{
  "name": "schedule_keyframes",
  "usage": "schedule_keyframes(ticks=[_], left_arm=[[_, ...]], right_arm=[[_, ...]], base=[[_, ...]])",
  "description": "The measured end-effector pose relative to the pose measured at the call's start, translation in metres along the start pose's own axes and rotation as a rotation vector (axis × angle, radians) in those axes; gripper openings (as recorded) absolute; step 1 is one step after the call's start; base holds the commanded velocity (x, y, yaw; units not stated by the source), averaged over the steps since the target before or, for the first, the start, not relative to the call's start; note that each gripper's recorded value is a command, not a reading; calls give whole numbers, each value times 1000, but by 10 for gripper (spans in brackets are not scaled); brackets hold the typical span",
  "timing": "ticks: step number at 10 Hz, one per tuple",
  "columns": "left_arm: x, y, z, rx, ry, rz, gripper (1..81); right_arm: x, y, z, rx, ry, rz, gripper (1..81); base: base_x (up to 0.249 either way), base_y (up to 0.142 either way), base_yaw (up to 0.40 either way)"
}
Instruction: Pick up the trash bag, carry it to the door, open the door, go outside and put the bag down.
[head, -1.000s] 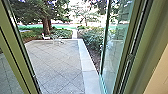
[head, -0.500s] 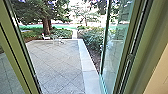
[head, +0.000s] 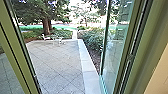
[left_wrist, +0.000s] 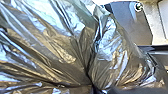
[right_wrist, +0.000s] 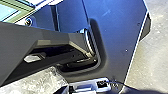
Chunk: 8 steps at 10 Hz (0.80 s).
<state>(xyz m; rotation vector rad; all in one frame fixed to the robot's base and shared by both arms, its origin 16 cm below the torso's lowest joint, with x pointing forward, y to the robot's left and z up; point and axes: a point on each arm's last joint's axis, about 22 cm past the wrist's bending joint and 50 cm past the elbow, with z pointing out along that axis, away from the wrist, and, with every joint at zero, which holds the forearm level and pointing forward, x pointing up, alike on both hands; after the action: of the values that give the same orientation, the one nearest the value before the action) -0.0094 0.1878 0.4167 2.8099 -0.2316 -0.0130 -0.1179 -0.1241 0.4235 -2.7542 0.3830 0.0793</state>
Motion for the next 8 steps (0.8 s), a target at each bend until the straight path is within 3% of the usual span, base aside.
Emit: schedule_keyframes(ticks=[1, 4, 6, 8], left_arm=[[-9, 2, 0, -3, -11, -2, 10], [18, 0, 0, 2, 23, 6, 10], [4, 0, 0, 0, 3, 1, 10], [8, 0, 0, 1, 8, 3, 10]], right_arm=[[-11, 3, 0, -5, -13, 3, 811], [10, -2, 0, 3, 14, -6, 811], [0, 0, 0, -1, -1, -2, 811], [3, 0, 0, 0, 3, -5, 811]], base=[[116, 0, 0], [116, 0, 0], [128, 0, 0], [133, 0, 0]])
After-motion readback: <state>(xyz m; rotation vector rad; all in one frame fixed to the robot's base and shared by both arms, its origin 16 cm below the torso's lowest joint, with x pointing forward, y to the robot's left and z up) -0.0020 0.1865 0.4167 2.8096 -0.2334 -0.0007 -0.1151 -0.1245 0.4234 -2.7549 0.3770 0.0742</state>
